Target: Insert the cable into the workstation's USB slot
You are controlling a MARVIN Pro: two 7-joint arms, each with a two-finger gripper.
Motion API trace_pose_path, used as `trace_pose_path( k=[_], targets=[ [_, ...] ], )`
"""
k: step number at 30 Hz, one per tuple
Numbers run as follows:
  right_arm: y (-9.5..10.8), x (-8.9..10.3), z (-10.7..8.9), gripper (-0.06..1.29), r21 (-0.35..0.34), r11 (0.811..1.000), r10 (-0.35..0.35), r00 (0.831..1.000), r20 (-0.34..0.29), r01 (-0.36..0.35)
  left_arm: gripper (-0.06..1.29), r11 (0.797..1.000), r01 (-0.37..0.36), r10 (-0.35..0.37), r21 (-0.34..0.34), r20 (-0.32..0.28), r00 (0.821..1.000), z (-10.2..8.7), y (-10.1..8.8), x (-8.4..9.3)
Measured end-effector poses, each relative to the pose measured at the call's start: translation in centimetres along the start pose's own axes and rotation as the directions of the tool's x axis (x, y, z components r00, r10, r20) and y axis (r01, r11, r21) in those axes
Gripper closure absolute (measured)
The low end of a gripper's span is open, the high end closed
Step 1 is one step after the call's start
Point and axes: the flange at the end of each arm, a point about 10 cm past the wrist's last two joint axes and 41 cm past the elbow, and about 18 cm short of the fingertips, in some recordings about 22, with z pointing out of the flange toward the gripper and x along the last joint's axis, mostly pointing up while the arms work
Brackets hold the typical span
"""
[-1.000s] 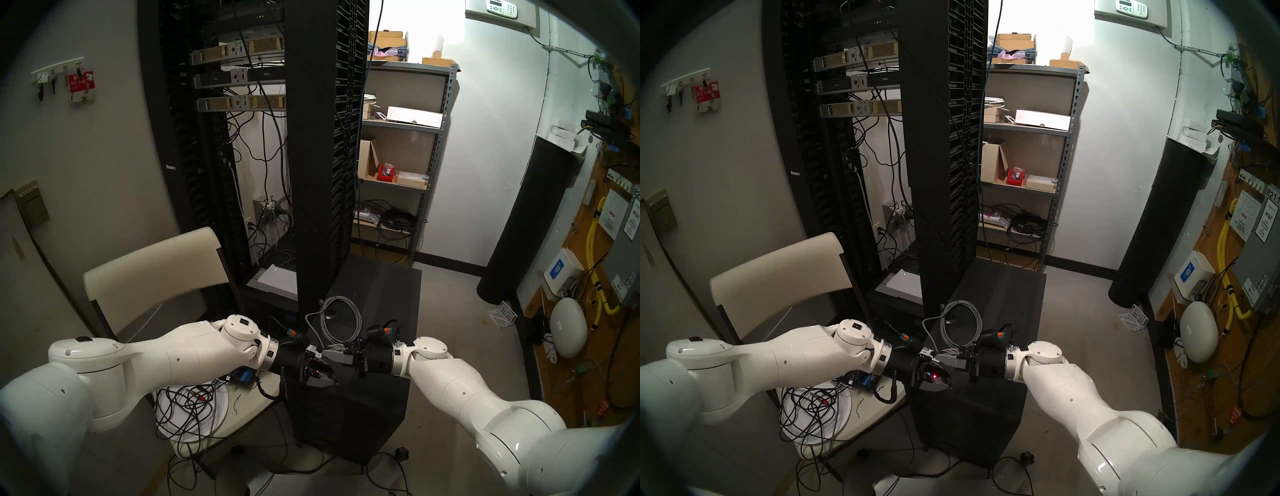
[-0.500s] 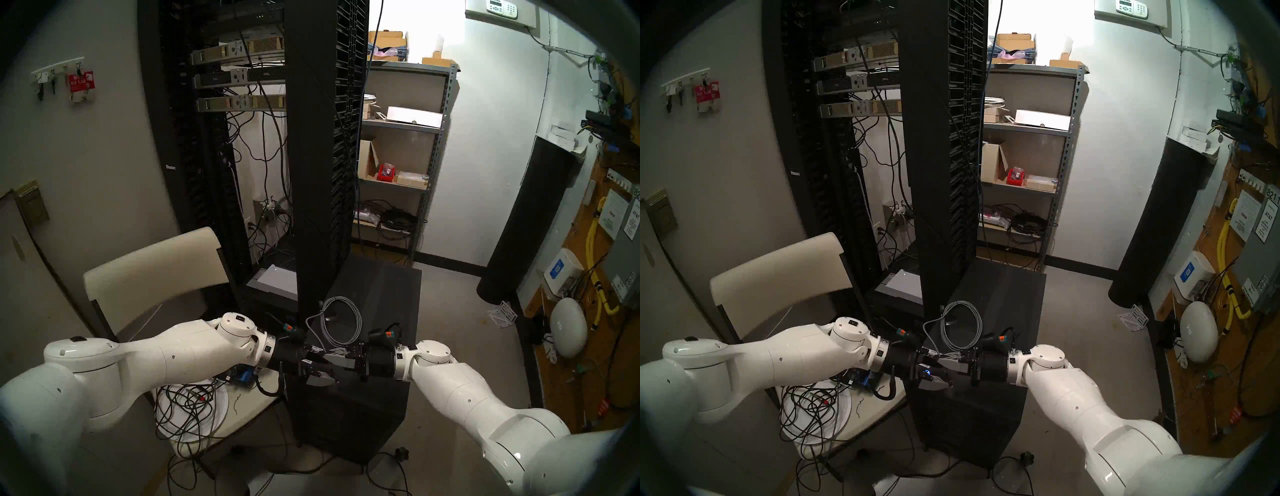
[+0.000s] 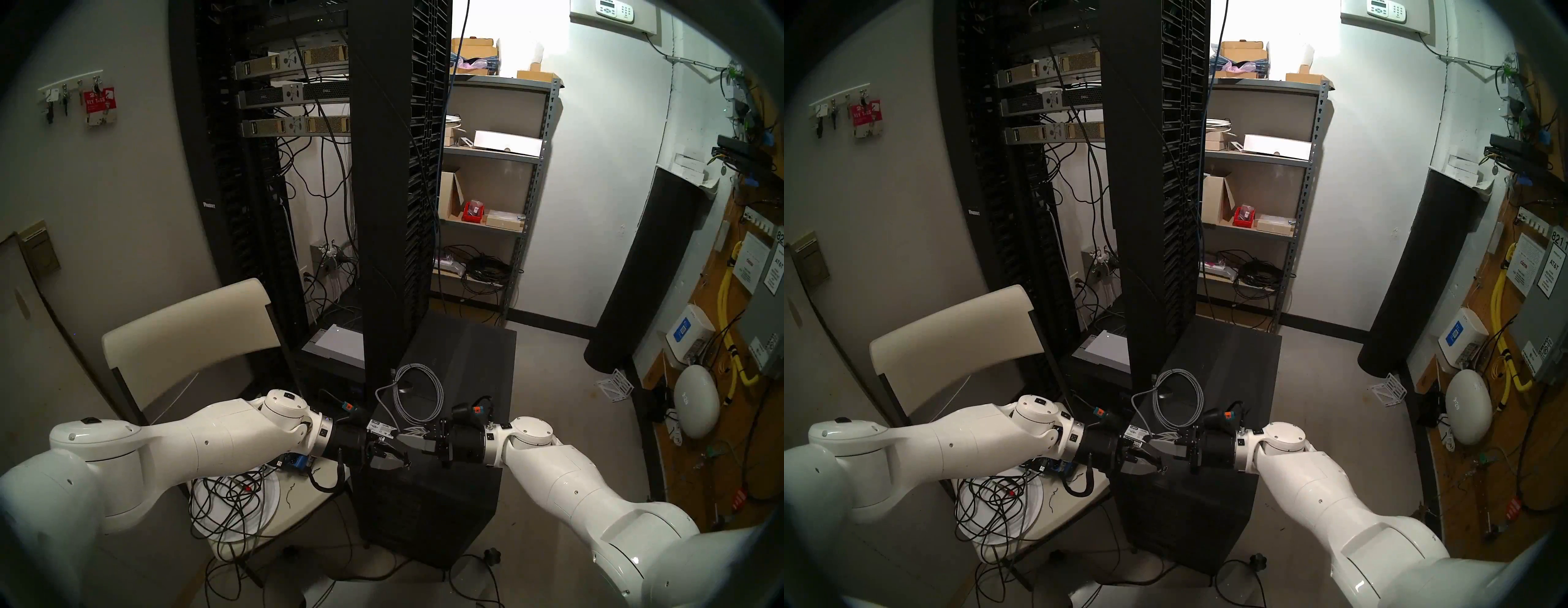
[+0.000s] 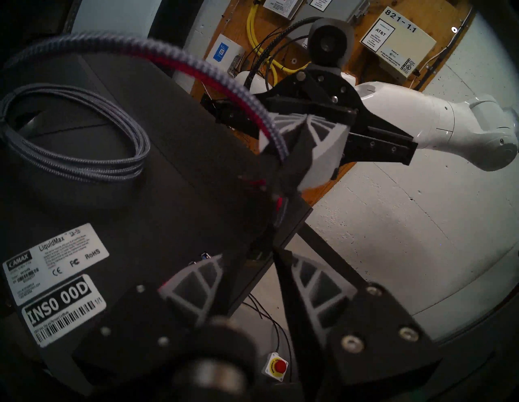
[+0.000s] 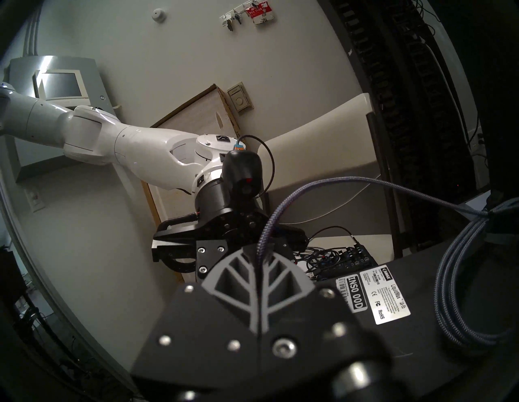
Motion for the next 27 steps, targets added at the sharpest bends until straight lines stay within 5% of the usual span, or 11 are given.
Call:
trace_pose_path(
  k=[6, 16, 24, 27],
  targets=[
    [-0.02, 0.03, 0.08, 1.25, 0.006, 1.0, -0.002, 1.0, -0.001, 0.002, 0.75, 1.0, 0.008, -0.008, -0.011, -0.013, 1.0, 0.05, 0.4, 0.02],
    [-0.05, 0.04, 0.2, 1.25, 0.011, 1.0, -0.001, 1.0, -0.003, 0.001, 0.29, 1.0, 0.01, -0.011, -0.009, -0.053, 0.999, -0.58, 0.56, 0.86],
    [-0.04, -0.04, 0.23, 1.25, 0.014, 1.0, 0.001, 1.0, -0.003, -0.001, 0.31, 1.0, 0.017, -0.017, 0.002, -0.05, 0.999, -0.76, 0.51, 0.82],
    [-0.03, -0.07, 0.24, 1.25, 0.016, 1.0, 0.002, 1.0, -0.004, -0.002, 0.48, 1.0, 0.019, -0.019, 0.004, -0.048, 0.999, -0.66, 0.51, 0.81]
  ],
)
